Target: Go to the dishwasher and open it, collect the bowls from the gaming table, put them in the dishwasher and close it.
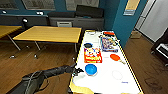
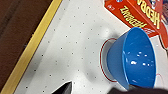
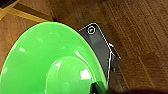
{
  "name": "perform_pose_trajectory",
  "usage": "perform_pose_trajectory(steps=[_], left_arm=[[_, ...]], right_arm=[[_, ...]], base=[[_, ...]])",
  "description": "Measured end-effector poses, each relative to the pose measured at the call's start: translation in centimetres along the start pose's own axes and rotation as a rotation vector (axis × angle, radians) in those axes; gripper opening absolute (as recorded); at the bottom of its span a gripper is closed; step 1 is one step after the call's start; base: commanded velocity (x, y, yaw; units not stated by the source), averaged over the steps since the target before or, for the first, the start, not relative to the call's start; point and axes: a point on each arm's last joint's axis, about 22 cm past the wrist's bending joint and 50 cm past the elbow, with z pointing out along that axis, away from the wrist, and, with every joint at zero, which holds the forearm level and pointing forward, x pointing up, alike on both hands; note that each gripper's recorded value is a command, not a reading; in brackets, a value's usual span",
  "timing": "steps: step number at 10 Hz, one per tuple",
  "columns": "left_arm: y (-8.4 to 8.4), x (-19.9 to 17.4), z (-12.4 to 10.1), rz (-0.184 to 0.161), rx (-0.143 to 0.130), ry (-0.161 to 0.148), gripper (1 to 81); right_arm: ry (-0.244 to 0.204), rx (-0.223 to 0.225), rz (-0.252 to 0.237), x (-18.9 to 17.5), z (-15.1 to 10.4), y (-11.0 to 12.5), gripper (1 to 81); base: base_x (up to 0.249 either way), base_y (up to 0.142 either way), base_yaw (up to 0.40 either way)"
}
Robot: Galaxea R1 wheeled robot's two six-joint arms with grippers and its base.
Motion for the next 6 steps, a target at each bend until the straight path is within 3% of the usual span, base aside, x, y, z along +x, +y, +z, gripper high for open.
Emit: perform_pose_trajectory(steps=[2, 4, 6], left_arm=[[0.4, 0.0, 0.7, -0.006, 0.011, 0.003, 81.1], [0.0, 0.8, 0.7, -0.107, 0.028, 0.017, 81.1], [0.8, 3.0, -0.2, -0.123, 0.028, 0.052, 81.1]], right_arm=[[0.0, 0.0, 0.0, 0.0, 0.0, 0.0, 1.0], [-0.001, 0.002, 0.0, 0.0, 0.1, -0.1, 1.0], [-0.001, 0.006, 0.002, -0.1, 0.2, -0.3, 1.0]], base=[[0.0, 0.0, 0.0], [0.0, 0.0, 0.0], [0.0, 0.0, 0.0]])
